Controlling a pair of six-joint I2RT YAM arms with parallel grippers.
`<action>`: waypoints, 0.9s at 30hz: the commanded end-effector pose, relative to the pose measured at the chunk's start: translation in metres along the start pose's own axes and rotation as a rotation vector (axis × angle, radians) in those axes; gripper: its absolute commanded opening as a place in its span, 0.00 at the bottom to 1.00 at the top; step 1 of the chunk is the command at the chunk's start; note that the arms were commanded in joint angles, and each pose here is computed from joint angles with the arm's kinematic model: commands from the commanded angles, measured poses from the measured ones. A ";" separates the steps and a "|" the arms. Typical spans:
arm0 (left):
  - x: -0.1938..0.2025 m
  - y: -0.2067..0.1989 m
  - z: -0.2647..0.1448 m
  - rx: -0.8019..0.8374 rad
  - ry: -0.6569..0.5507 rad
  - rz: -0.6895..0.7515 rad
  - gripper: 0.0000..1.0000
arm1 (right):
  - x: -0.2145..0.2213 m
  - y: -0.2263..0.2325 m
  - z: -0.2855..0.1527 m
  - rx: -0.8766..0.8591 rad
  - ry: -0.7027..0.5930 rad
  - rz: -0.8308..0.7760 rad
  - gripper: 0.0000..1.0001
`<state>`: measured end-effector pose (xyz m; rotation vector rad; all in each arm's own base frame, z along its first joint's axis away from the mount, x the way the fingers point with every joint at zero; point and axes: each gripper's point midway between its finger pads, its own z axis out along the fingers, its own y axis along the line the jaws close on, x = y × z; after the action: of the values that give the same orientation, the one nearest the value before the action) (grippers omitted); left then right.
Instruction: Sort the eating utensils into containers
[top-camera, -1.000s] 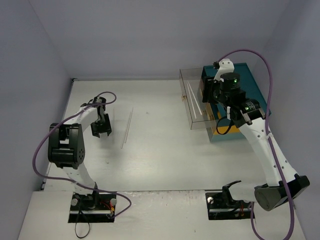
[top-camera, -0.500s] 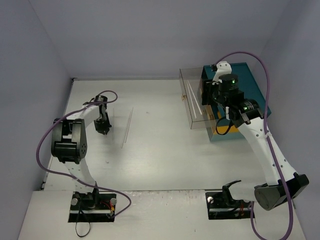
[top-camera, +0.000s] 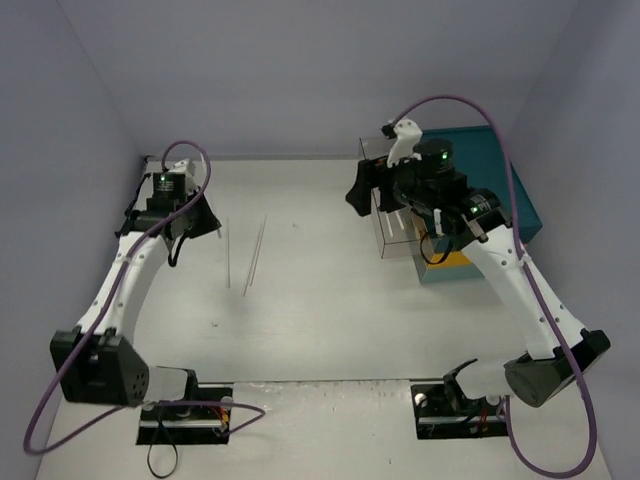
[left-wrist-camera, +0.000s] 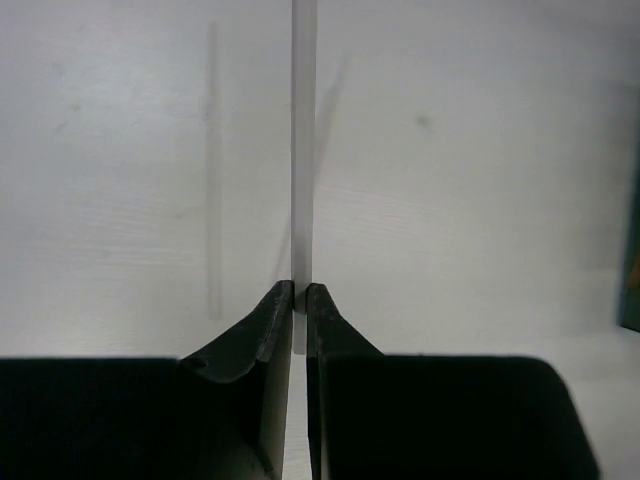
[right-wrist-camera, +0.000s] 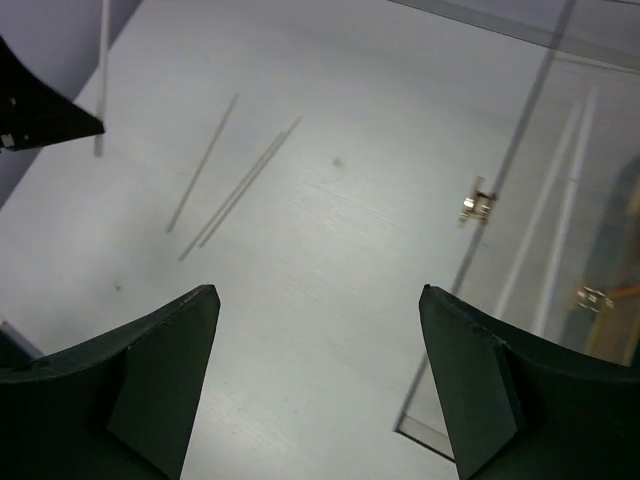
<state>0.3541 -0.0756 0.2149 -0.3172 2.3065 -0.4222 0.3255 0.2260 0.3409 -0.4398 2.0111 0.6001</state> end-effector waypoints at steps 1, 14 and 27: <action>-0.031 -0.094 -0.052 0.349 -0.147 0.007 0.00 | -0.034 0.054 0.006 -0.194 -0.091 0.047 0.78; -0.010 -0.227 -0.125 0.817 -0.249 0.012 0.00 | -0.056 0.114 0.024 -0.402 -0.158 0.104 0.66; 0.009 -0.260 -0.132 0.886 -0.228 0.035 0.00 | -0.051 0.111 0.042 -0.372 -0.176 0.106 0.22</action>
<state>0.2771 -0.2857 0.3545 0.1102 1.8513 -1.1983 0.3157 0.3378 0.3680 -0.4790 1.8815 1.0363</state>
